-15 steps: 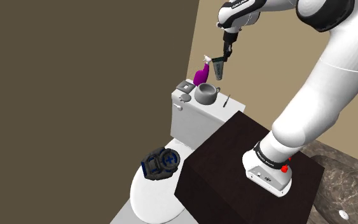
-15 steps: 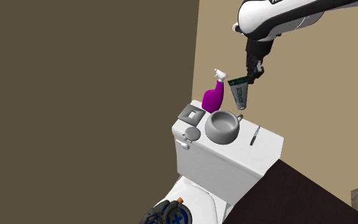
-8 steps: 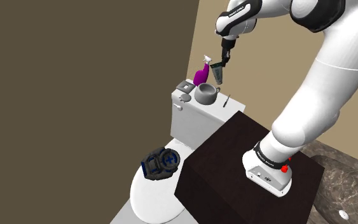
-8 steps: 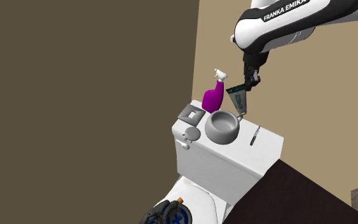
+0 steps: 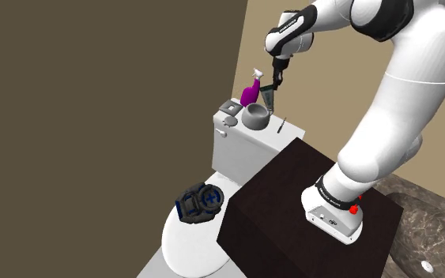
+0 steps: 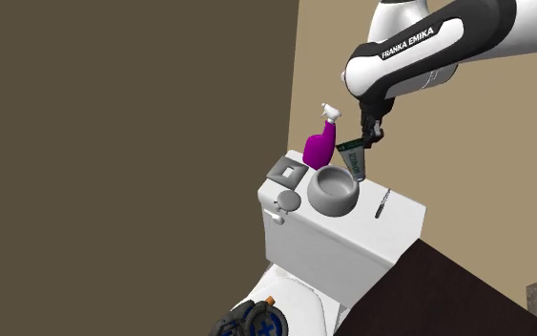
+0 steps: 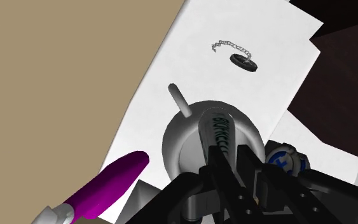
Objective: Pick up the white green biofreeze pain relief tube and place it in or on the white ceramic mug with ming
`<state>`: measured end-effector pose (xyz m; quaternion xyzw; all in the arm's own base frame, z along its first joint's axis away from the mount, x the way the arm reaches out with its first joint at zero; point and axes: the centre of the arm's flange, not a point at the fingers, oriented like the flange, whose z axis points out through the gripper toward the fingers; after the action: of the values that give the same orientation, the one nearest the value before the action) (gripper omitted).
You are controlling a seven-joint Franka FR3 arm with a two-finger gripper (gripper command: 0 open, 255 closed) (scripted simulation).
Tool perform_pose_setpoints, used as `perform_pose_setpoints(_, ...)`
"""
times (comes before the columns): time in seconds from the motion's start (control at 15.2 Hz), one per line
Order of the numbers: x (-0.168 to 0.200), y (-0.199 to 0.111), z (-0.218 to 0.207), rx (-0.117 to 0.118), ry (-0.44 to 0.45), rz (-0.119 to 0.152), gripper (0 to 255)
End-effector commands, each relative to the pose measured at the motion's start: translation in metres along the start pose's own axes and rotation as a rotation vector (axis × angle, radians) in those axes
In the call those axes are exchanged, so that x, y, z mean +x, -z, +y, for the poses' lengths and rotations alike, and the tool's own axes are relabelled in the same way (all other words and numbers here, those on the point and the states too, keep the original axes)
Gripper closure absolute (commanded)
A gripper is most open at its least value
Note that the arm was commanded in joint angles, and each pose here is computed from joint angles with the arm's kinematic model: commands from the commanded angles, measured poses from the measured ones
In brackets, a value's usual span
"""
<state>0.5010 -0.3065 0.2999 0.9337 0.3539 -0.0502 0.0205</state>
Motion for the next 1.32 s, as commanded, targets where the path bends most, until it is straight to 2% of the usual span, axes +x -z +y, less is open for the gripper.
perform_pose_setpoints(0.0,0.001,-0.010,0.000,-0.001,0.000,0.000,255)
perform_pose_setpoints(0.53,0.001,-0.010,0.000,-0.001,0.000,0.000,255)
perform_pose_setpoints(0.59,0.001,-0.011,-0.001,-0.001,0.000,0.000,0)
perform_pose_setpoints(0.92,0.001,-0.010,0.000,-0.001,0.000,0.000,0)
perform_pose_setpoints(1.19,0.001,0.040,0.000,-0.001,0.000,0.000,0)
perform_pose_setpoints(1.25,0.001,0.040,0.000,-0.001,0.000,0.000,0)
